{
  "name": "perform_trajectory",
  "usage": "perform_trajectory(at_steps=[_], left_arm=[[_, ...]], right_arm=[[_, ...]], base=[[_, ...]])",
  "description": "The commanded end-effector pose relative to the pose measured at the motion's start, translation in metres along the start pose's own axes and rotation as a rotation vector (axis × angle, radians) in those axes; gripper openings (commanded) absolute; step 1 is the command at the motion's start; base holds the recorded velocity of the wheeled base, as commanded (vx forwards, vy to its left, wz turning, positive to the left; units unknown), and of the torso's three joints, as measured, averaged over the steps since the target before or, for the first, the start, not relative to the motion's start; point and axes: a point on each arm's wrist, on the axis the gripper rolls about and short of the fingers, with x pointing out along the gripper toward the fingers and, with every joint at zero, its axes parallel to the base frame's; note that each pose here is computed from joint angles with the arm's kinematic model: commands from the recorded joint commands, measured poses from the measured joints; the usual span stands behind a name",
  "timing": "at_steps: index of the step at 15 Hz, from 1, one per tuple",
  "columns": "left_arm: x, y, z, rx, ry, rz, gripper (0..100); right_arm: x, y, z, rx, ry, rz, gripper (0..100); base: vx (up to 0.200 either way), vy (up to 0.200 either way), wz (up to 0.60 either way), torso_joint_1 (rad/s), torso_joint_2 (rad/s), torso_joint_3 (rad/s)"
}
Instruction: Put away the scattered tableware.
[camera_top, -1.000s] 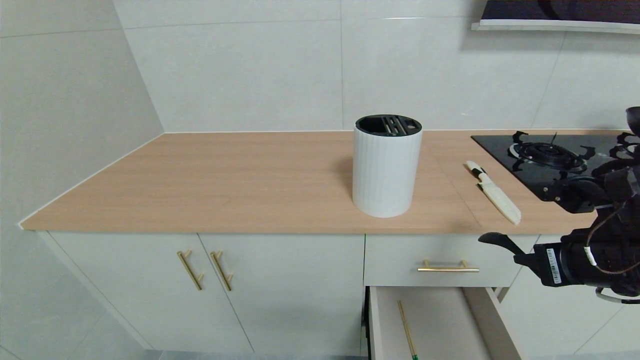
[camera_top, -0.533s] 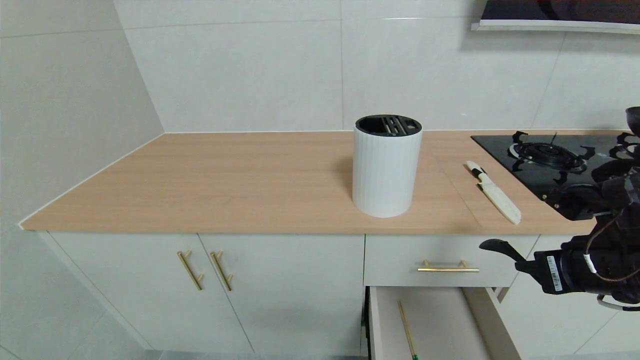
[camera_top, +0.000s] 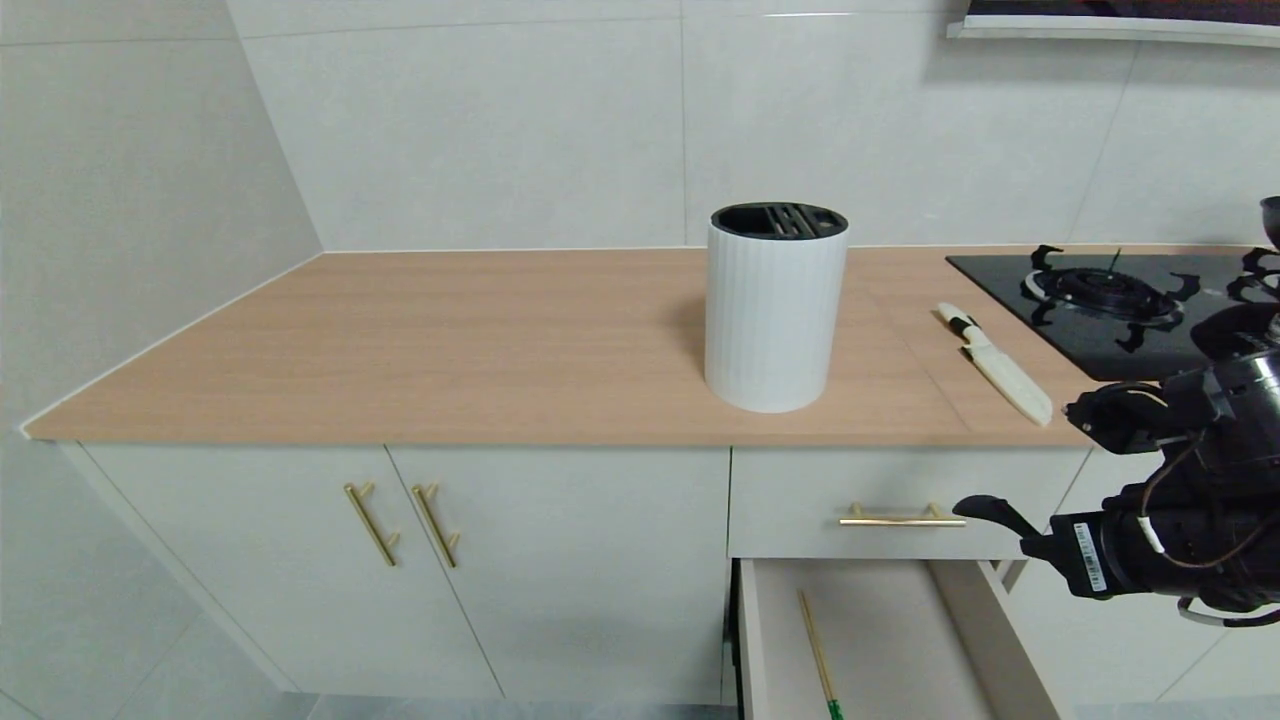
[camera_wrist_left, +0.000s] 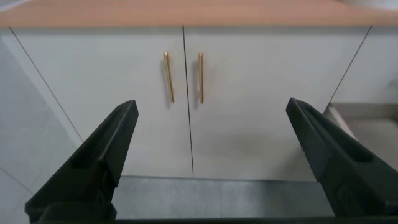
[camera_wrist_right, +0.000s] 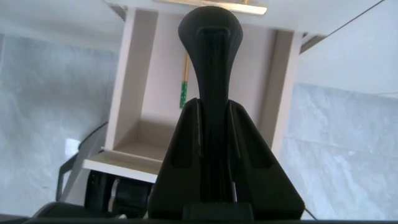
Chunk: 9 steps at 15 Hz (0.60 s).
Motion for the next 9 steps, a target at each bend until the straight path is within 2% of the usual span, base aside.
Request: perform_trajectory(at_steps=[1,9], left_arm=[[0.000,0.000,0.000,0.000,0.000,0.001,100],[0.000,0.000,0.000,0.000,0.001,-0.001,100]], right_arm=[[0.004,0.000,-0.001,-0.001,0.016,-0.002,0],[0.015,0.000,-0.004,-0.004,0.028,-0.005,0]], base=[[0.000,0.000,0.00,-0.188,0.47,0.281],[0.000,0.000,0.00,-0.180,0.48,0.292]])
